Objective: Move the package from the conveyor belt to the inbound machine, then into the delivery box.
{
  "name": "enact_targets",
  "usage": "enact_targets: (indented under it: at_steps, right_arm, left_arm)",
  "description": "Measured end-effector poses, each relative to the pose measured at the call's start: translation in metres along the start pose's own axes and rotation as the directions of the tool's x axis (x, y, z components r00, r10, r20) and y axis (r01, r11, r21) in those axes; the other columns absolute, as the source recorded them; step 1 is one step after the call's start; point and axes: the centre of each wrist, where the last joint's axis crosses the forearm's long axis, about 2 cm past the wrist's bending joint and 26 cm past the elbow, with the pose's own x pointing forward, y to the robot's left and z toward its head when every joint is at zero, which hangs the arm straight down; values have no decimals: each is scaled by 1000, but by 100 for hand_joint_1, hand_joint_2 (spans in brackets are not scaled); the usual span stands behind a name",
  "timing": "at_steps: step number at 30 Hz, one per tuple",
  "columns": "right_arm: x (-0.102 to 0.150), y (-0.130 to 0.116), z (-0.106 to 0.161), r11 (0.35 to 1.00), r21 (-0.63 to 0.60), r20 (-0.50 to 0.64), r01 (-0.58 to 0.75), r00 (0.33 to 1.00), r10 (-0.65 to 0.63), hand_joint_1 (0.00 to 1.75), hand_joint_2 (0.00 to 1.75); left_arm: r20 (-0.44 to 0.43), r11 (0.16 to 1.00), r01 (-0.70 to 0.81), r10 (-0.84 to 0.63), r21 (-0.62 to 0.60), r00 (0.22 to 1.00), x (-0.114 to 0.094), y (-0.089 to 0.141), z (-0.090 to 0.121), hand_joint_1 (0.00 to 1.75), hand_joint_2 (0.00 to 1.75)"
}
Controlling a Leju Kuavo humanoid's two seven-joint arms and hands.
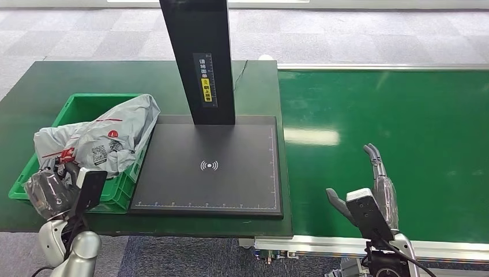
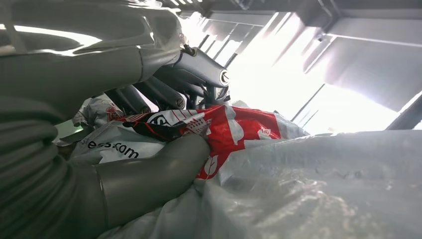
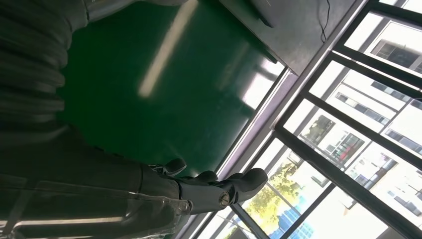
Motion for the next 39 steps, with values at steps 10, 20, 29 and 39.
enact_targets:
  at_steps: [10, 20, 29, 39]
  right_arm:
    - [0, -1, 0, 1000, 1, 1, -3, 1000, 3, 0, 175]
    - [1, -2, -5, 1000, -3, 13, 4, 1000, -4, 0, 175]
    - [-1, -3, -10, 1000, 8, 18, 10, 1000, -11, 0, 175]
    - [1, 2, -11, 998, 44, 44, 47, 998, -49, 0, 175]
  left_arm:
    - [-69, 1000, 25, -26, -11, 997, -19, 1, 5, 122, 175]
    - [-50, 992, -2, -4, -124, 999, -22, -10, 14, 0, 175]
    - [-118, 942, -281, 262, -184, 958, -14, -23, 20, 0, 175]
    - [106, 842, -533, 525, 76, 844, 4, -12, 26, 0, 175]
